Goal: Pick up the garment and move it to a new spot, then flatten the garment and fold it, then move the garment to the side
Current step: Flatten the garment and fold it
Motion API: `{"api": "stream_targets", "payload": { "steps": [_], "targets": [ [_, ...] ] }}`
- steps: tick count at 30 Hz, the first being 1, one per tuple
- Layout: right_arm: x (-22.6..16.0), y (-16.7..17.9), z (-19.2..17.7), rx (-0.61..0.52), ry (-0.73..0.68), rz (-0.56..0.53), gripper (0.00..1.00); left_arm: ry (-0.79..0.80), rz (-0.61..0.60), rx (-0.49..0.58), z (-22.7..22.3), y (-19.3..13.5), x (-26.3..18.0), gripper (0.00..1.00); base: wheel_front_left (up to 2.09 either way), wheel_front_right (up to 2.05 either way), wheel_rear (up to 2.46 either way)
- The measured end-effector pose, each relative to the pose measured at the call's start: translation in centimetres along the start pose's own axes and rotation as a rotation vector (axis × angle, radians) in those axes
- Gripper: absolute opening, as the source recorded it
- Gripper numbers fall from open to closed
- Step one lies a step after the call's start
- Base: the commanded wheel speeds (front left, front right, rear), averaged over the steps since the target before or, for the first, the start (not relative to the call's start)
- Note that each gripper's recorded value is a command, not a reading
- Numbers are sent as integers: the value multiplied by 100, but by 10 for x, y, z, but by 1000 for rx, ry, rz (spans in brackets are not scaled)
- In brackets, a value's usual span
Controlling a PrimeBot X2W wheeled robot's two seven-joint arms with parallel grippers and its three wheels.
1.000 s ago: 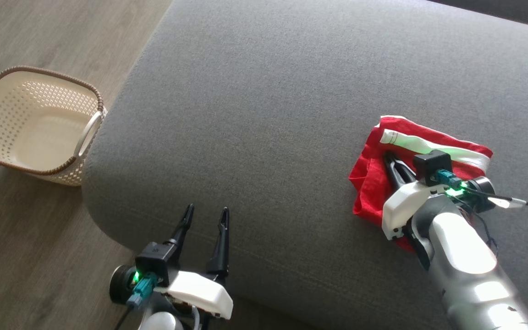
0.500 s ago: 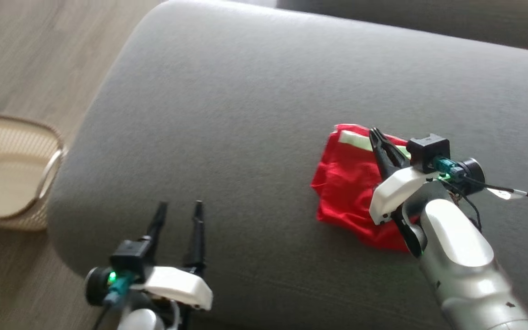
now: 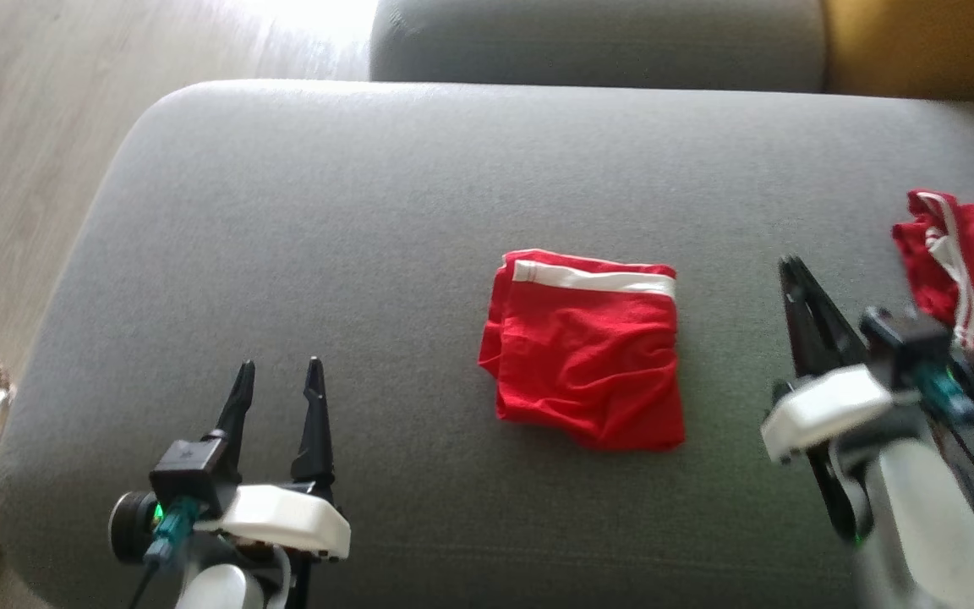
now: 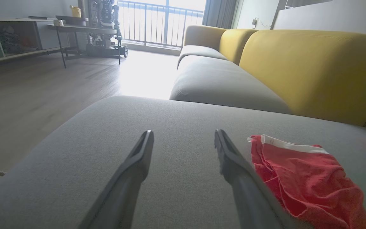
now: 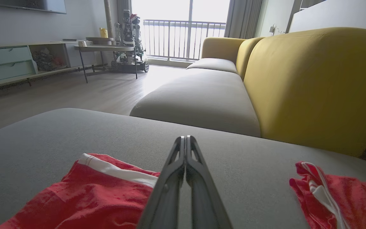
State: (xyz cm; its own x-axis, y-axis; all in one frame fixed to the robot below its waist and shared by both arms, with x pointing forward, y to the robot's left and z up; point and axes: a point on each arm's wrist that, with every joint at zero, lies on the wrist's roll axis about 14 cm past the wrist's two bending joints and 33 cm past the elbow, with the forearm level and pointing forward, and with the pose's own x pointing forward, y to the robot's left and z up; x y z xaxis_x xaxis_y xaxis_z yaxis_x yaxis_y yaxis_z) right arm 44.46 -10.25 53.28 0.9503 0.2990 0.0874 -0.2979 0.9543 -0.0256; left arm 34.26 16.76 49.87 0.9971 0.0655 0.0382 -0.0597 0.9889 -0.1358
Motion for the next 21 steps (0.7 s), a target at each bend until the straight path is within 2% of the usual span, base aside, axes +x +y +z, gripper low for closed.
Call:
{"api": "stream_targets", "payload": {
  "steps": [6,7,8,21],
  "targets": [
    [-49,-29,-11,23,22,-134,0,-4,-6,-11,1,-1,-3,100,0,0,0],
    [-56,-33,-14,19,29,-150,26,5,-8,-10,-2,-1,-5,100,0,0,0],
    [-61,-36,-16,17,32,-164,99,14,-11,-7,-5,-2,-8,100,0,0,0],
    [-75,-44,-22,31,31,-199,100,52,-28,-12,-17,-6,-18,100,0,0,0]
  ]
}}
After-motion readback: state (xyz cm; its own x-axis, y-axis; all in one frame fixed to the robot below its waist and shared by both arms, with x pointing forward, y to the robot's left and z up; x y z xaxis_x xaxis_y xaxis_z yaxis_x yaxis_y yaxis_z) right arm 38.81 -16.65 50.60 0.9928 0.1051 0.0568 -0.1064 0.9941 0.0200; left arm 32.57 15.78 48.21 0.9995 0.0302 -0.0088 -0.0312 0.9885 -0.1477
